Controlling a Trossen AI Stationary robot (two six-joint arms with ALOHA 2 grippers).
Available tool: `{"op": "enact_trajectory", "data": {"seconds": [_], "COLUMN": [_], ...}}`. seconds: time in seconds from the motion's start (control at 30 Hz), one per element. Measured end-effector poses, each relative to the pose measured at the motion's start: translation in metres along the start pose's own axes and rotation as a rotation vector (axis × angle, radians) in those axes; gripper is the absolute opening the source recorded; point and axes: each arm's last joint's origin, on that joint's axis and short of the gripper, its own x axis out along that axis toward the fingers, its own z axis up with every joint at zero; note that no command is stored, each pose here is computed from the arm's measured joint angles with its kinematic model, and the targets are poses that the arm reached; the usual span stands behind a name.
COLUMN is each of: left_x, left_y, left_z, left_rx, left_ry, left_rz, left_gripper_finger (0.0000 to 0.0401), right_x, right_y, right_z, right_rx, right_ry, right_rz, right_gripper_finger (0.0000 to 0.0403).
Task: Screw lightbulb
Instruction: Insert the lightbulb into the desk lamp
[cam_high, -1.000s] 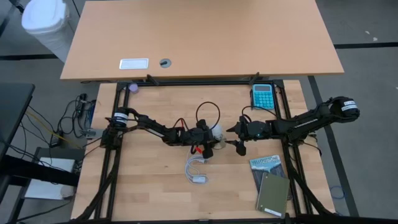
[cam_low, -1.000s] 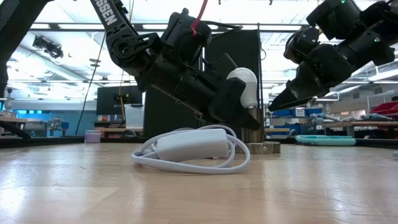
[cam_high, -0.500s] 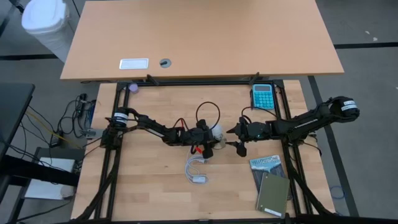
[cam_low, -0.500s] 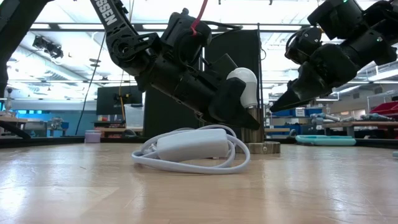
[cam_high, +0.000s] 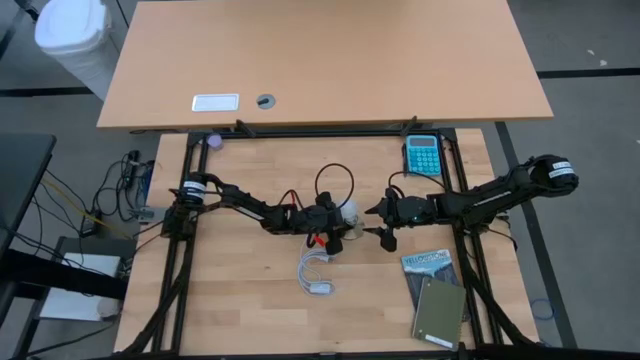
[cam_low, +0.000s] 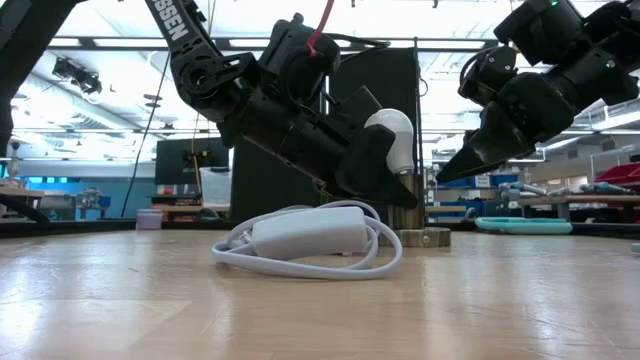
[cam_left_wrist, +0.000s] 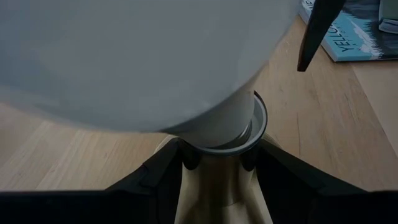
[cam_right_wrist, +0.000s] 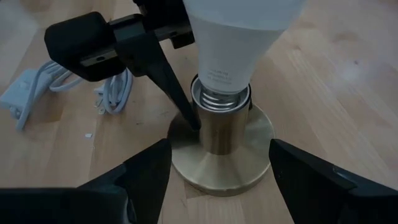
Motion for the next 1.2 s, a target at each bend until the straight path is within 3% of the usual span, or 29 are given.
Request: {"op": "enact_trajectory", "data": {"seconds": [1.2], "left_x": [0.000], "left_y": [0.000], "left_z": [0.000], "left_rx": [0.000], "left_ry": [0.000], "left_rz": [0.000], "left_gripper_finger": [0.0188], "right_x": [-0.003], "right_y": [0.011], "right_z": [-0.004], "right_rx": [-0.010], "right_ry": [0.002], "right_rz": [-0.024], "right_gripper_finger": [0.0272]}}
